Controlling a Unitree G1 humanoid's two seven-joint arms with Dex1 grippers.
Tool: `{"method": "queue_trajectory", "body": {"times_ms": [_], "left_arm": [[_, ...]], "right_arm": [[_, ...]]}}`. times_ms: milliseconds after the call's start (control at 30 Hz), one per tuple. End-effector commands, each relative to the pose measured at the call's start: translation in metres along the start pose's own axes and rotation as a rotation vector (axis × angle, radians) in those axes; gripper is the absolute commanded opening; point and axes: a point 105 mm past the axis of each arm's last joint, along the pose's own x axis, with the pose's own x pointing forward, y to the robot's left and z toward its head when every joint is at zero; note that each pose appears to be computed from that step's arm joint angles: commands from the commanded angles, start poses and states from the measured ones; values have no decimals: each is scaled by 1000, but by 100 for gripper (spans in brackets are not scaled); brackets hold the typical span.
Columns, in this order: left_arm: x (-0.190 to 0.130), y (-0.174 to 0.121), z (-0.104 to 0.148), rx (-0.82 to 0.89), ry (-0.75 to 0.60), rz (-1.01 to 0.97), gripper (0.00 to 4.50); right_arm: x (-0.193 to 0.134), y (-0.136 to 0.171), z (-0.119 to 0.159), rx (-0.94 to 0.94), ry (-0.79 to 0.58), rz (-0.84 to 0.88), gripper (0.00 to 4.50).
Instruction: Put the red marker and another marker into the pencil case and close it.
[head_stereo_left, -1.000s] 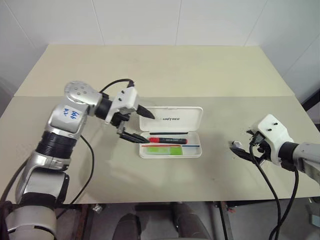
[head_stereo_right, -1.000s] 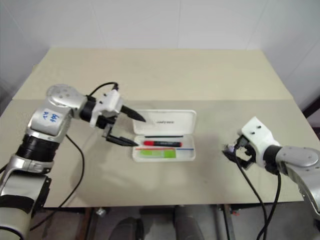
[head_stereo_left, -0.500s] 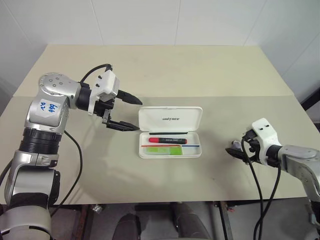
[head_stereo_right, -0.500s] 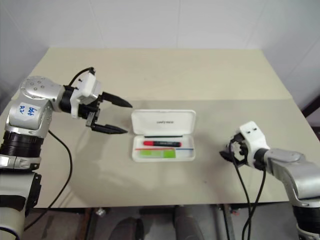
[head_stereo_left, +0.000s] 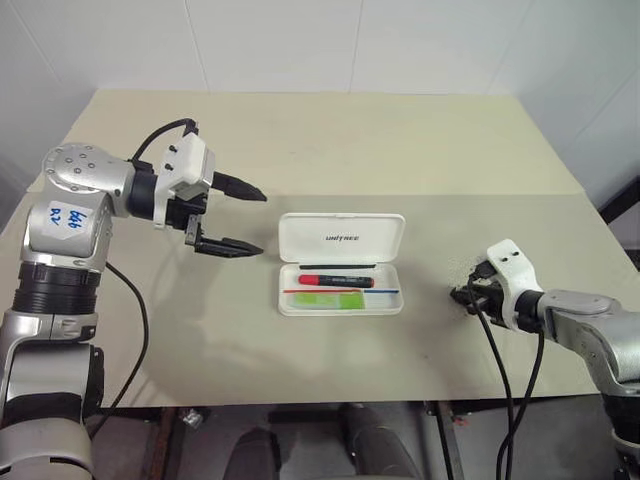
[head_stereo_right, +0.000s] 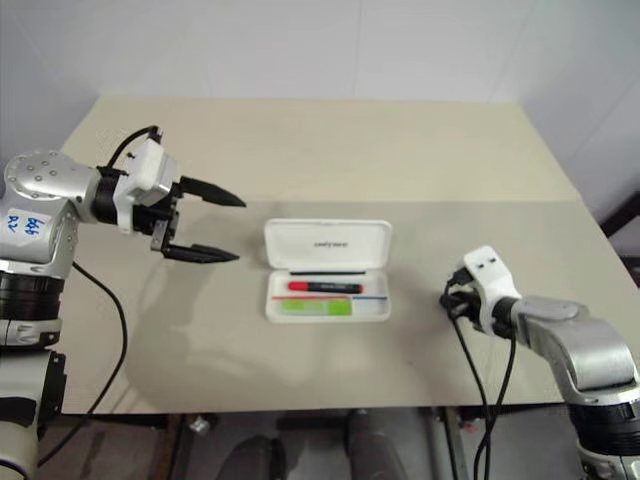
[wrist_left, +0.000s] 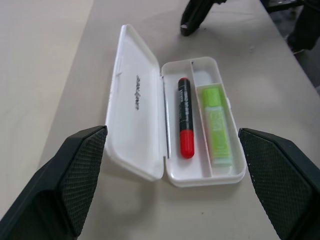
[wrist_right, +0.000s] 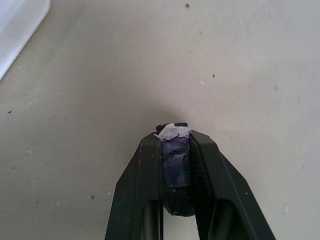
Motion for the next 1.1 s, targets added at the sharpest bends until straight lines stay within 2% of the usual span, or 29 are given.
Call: {"method": "queue_trajectory", "body": {"times_ms": [33,167,333,600,767,1100], "left_arm": [[-5,-4,10,54,-27,-9,450],[-5,-8,3,24,-19,-28,450],[-1,-10,-3,12,-16,-29,450],[1,-14,-3,4,-16,-16,450],[0,-16,-4,-2,-11,-1,450],[-1,-15,-3,2,-8,13,450]], "right_arm": [[-9,0,40,-195,-136,61,39],[-13,28,66,-402,-205,272,39],[-6,64,87,-535,-238,472,39],[7,101,92,-592,-210,621,39],[8,109,80,-610,-159,680,39],[16,102,70,-593,-120,668,39]]}}
